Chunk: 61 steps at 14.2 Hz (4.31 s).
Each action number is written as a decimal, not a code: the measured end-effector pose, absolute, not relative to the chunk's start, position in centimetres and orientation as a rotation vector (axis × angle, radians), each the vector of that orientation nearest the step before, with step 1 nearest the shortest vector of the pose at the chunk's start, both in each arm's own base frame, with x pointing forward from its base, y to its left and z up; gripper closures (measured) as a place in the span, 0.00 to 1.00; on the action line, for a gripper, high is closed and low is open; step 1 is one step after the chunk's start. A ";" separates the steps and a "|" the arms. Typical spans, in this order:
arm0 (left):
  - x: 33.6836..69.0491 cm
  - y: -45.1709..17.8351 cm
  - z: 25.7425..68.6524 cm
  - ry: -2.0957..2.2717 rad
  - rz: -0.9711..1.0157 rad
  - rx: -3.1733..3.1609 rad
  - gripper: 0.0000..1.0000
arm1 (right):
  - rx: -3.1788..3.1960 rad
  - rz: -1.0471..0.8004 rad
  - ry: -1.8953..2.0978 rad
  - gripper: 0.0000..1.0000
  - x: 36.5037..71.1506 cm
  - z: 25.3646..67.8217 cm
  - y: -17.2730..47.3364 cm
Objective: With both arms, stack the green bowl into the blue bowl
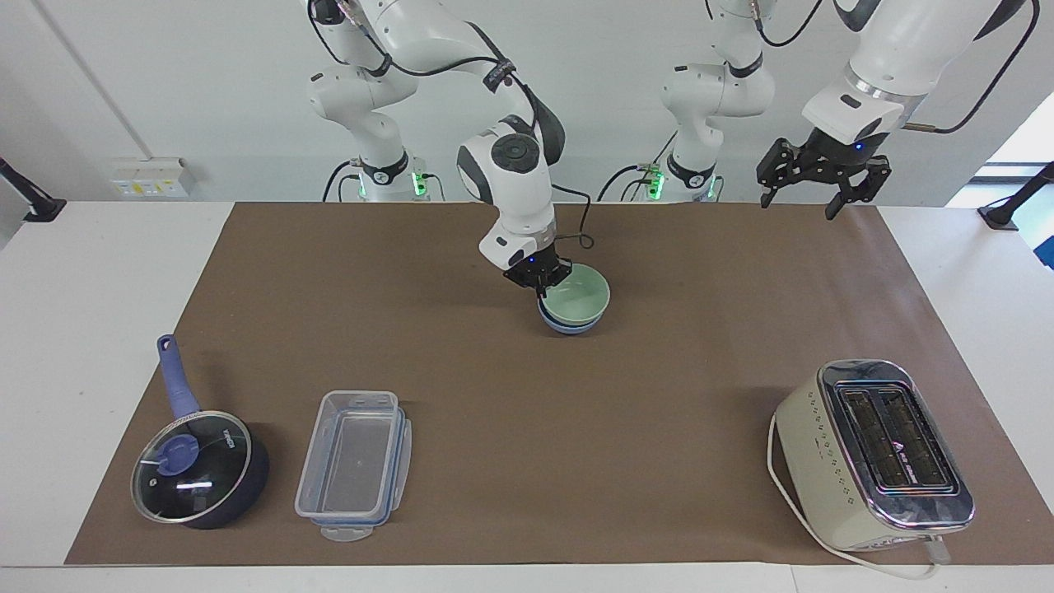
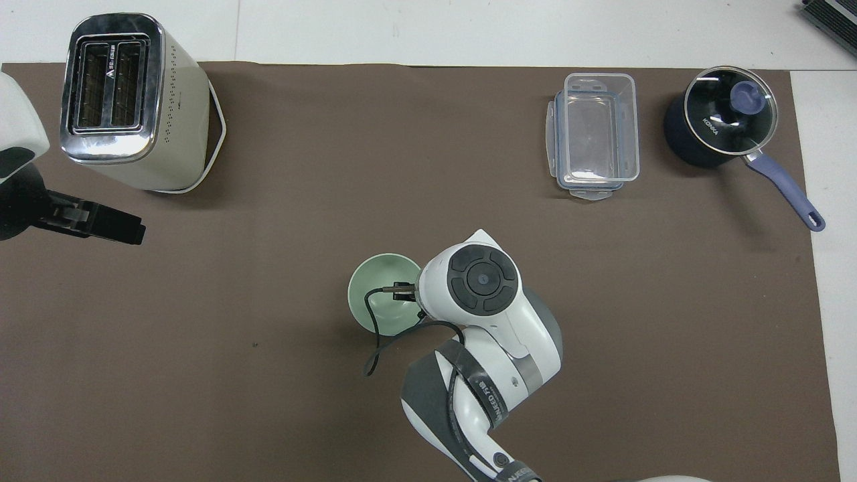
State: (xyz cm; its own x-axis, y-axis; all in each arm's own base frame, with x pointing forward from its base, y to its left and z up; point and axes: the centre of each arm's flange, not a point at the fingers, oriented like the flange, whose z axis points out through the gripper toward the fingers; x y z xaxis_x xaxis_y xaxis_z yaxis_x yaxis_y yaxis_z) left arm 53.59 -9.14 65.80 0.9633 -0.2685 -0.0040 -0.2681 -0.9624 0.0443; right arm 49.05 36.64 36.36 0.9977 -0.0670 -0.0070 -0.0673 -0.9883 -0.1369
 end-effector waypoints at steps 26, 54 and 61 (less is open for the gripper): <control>53.6 -9.1 65.8 -0.420 -0.015 3.070 0.00 | -2.978 -0.183 0.206 0.01 52.5 42.2 31.1; 53.6 -8.9 65.8 -0.413 -0.015 3.071 0.00 | -3.160 -0.065 0.149 0.00 51.1 67.3 -1.8; 53.8 -7.5 65.7 -0.373 -0.020 3.075 0.00 | -3.095 0.041 0.237 0.00 50.8 65.6 -6.1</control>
